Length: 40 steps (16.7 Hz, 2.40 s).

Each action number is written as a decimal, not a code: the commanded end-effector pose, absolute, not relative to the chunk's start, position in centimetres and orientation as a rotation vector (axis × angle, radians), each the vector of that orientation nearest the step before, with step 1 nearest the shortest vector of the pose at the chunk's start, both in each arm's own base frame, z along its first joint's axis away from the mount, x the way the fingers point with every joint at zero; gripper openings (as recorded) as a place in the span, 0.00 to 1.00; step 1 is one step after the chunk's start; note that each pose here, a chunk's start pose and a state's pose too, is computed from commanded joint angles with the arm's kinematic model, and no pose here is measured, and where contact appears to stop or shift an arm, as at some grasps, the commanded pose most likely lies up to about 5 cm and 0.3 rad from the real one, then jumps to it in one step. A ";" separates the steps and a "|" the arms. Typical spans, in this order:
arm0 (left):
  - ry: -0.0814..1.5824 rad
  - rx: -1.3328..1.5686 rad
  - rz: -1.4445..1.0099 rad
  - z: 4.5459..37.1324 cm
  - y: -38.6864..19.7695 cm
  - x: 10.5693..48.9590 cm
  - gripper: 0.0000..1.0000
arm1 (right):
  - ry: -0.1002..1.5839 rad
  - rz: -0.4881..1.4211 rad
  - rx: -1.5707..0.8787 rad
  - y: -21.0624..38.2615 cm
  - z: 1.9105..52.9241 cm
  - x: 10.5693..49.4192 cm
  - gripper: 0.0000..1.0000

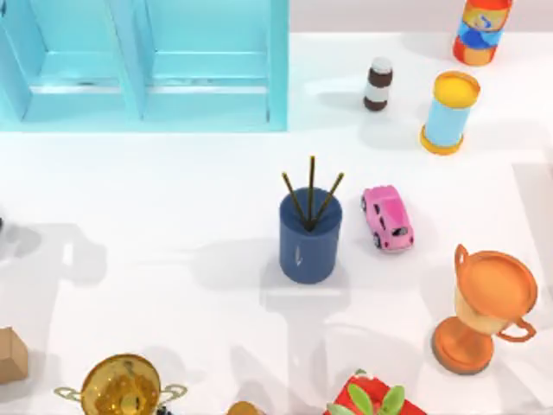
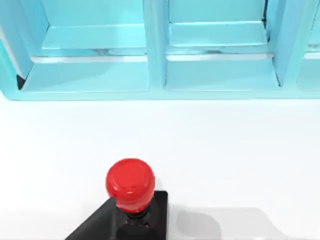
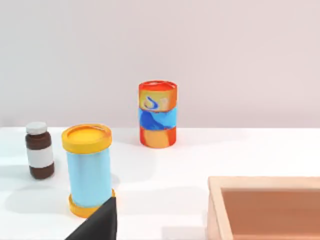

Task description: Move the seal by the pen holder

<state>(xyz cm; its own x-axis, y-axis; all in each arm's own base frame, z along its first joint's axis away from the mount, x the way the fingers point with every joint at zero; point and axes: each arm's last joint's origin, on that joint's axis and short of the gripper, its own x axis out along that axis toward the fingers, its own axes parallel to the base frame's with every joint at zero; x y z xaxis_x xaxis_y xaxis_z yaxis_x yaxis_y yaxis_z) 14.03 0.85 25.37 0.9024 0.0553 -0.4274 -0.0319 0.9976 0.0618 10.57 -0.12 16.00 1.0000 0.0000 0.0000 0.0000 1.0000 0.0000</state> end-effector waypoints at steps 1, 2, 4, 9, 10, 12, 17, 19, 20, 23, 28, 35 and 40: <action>0.528 0.058 0.048 26.5 1.1 15.4 1.00 | 0.000 0.000 0.000 -0.1 16.0 10.6 1.00; 0.617 0.062 0.049 27.5 1.4 17.0 1.00 | 0.000 0.000 0.000 -0.1 16.0 10.6 1.00; 0.798 0.066 0.049 28.7 2.2 20.5 1.00 | 0.000 0.000 0.000 -0.1 16.0 10.6 1.00; 1.197 0.055 0.031 28.8 4.6 29.0 1.00 | 0.000 0.000 0.000 -0.1 16.0 10.6 1.00; 1.263 0.051 0.026 28.5 5.1 30.5 1.00 | 0.000 0.000 0.000 -0.1 16.0 10.6 1.00; 1.379 0.041 0.013 27.4 6.2 33.4 1.00 | 0.000 0.000 0.000 -0.1 16.0 10.6 1.00; 1.547 0.019 -0.012 25.3 8.0 37.6 1.00 | 0.000 0.000 0.000 -0.1 16.0 10.6 1.00; 1.570 0.016 -0.016 24.9 8.3 38.1 1.00 | 0.000 0.000 0.000 -0.1 16.0 10.6 1.00; 1.571 0.015 -0.016 24.9 8.3 38.2 1.00 | 0.000 0.000 0.000 -0.1 16.0 10.6 1.00; 1.571 0.015 -0.016 24.9 8.3 38.2 1.00 | 0.000 0.000 0.000 -0.1 16.0 10.6 1.00; 1.578 0.014 -0.017 22.7 8.2 38.3 1.00 | 0.000 0.000 0.000 -0.1 16.0 10.6 1.00; 1.570 0.016 -0.016 15.2 8.3 38.2 1.00 | 0.000 0.000 0.000 -0.1 16.0 10.6 1.00; 1.571 0.015 -0.016 14.9 8.3 38.2 0.92 | 0.000 0.000 0.000 -0.1 16.0 10.6 1.00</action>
<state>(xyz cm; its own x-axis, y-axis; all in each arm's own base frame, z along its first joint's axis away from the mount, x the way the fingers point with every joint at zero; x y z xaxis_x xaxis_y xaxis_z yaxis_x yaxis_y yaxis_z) 38.16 8.29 14.91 -0.0005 -0.0003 -1.0000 0.0200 0.9998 -0.0004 10.57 -0.12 16.00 1.0000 0.0000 0.0000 0.0000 1.0000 0.0000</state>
